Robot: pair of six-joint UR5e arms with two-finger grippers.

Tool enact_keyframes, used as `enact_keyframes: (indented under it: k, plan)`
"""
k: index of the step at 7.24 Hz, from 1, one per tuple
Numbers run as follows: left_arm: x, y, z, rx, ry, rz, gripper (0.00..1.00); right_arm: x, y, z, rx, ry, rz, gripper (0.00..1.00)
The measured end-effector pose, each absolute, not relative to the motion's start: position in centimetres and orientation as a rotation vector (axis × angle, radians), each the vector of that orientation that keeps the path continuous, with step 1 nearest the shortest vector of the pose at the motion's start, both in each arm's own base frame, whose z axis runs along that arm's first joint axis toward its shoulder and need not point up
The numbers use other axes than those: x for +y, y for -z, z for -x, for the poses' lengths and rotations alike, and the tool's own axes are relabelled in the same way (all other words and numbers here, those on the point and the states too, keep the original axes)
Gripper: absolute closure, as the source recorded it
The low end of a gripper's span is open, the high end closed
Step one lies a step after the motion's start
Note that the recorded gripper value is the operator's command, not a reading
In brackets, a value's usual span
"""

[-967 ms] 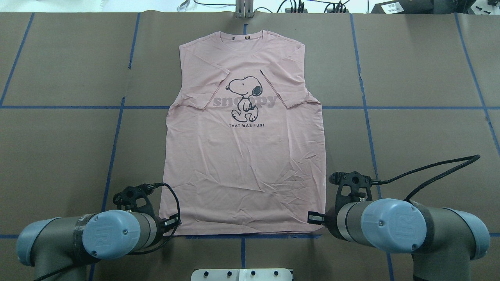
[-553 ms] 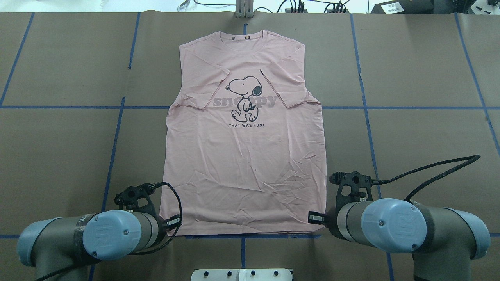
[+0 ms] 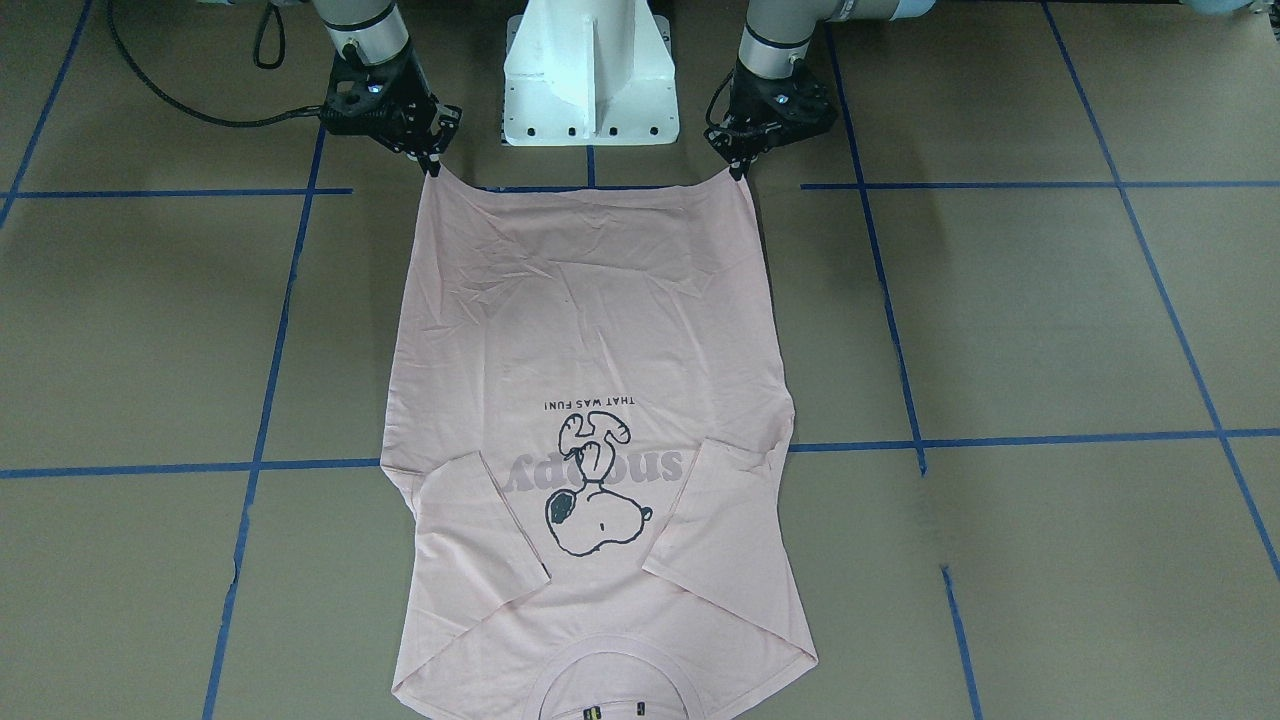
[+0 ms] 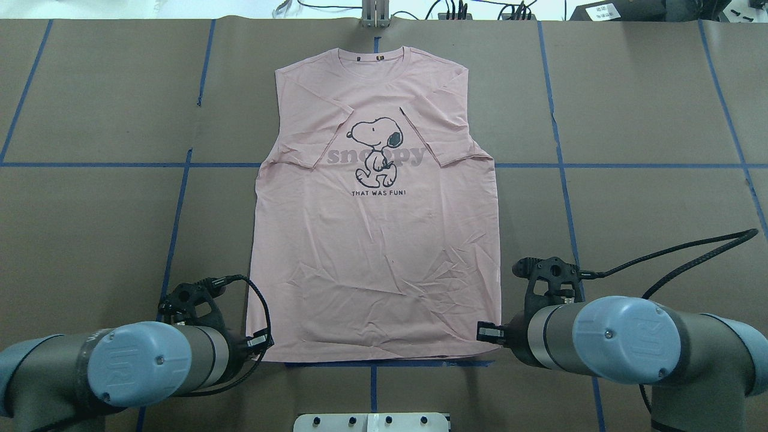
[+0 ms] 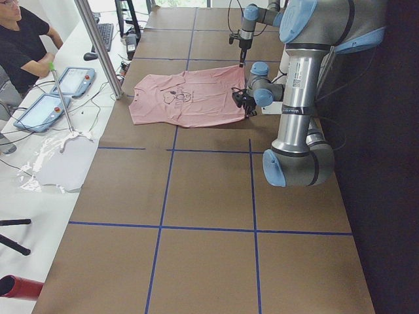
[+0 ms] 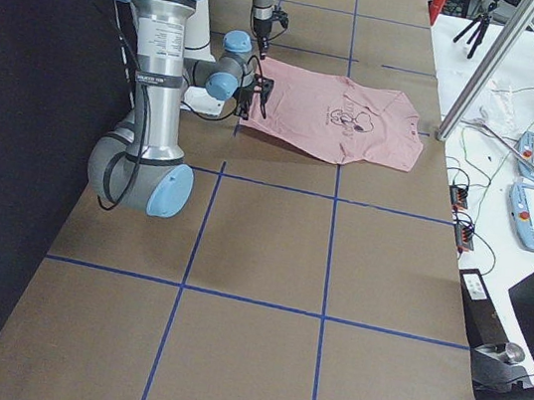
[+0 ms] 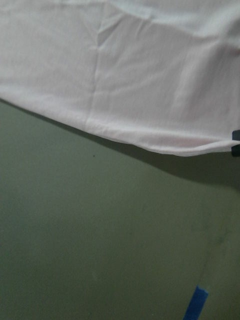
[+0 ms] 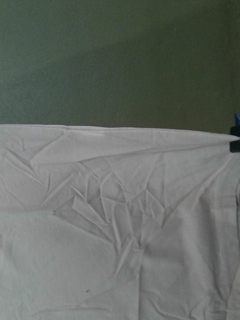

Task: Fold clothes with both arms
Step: 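Grasp both hem corners nearest the robot with both grippers, then lift the hem and fold it over toward the collar with both grippers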

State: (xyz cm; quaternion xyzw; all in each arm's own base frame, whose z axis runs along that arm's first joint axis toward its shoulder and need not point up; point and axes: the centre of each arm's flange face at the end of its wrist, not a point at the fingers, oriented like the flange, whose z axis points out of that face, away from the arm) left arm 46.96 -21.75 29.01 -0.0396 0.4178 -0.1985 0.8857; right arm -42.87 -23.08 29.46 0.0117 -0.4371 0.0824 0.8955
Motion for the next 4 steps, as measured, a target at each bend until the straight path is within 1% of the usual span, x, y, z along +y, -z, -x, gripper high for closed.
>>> enact_keyframes:
  k: [2,4]
  plan:
    - [-19.6,-25.5,-43.8,0.903,0.362,0.093,1.00,-22.0,-28.2,40.1,-0.942,-0.144,0.029,1.00]
    - [-15.8,-20.6,-39.0,0.956,0.285,0.132,1.00,-19.3,-26.0,35.3,-0.997,-0.085,0.118,1.00]
